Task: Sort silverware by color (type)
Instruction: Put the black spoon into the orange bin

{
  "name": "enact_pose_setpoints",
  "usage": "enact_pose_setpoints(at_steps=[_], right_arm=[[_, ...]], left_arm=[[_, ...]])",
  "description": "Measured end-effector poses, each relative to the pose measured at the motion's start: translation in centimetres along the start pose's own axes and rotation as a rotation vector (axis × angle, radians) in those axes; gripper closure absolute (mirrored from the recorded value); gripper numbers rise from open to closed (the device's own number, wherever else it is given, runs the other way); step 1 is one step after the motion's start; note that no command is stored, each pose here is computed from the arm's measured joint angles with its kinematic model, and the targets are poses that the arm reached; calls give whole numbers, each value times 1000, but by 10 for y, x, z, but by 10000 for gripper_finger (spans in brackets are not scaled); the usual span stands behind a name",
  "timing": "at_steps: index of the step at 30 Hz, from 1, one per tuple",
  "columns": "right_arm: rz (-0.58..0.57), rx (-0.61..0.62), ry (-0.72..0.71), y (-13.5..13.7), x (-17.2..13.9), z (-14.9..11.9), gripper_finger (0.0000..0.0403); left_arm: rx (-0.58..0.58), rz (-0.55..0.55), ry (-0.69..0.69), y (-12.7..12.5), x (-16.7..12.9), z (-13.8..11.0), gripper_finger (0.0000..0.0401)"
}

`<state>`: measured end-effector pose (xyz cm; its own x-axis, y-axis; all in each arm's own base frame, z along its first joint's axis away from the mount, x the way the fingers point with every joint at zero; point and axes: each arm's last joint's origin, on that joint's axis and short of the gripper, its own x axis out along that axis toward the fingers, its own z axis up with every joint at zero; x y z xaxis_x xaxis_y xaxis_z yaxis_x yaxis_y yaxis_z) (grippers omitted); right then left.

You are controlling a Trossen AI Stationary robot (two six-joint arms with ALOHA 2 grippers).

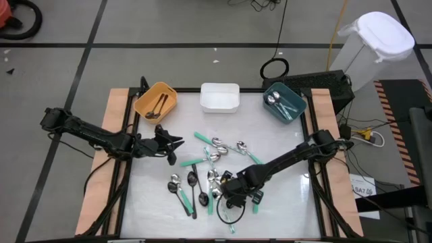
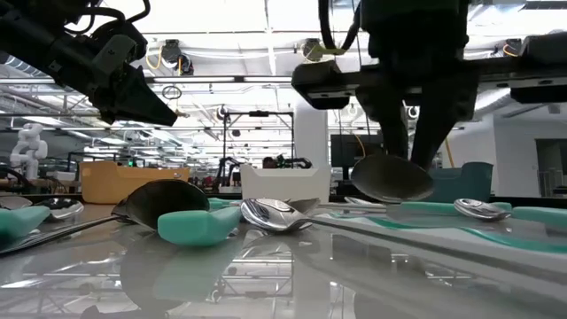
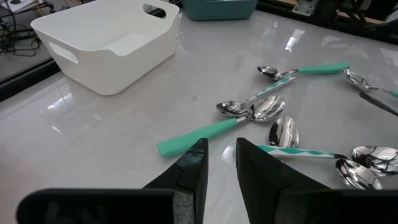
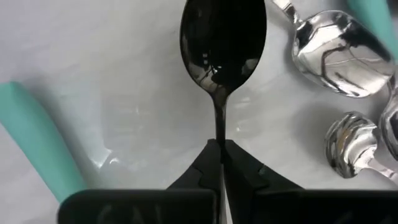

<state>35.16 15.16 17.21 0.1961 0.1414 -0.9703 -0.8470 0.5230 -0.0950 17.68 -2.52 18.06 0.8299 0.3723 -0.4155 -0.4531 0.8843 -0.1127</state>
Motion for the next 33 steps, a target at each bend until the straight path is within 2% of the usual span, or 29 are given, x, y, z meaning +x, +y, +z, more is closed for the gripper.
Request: enact_pose_setpoints(at_steps=[8, 14, 24, 30, 33], right_arm=[[-74, 92, -30, 4, -16, 7, 402], [-103, 317, -84, 2, -22, 10, 403], [-385, 613, -127, -9, -26, 15, 403], [-453, 696, -245, -13, -20, 18, 403], [-529, 716, -339, -17, -17, 21, 403]], left_arm=[[-8, 0, 0, 0, 0, 0, 318], [-21, 0, 0, 0, 0, 0, 318], [-51, -9, 3, 0, 0, 0, 318], [-43, -32, 2, -4, -2, -1, 318], [-39, -33, -15, -6, -4, -1, 318]])
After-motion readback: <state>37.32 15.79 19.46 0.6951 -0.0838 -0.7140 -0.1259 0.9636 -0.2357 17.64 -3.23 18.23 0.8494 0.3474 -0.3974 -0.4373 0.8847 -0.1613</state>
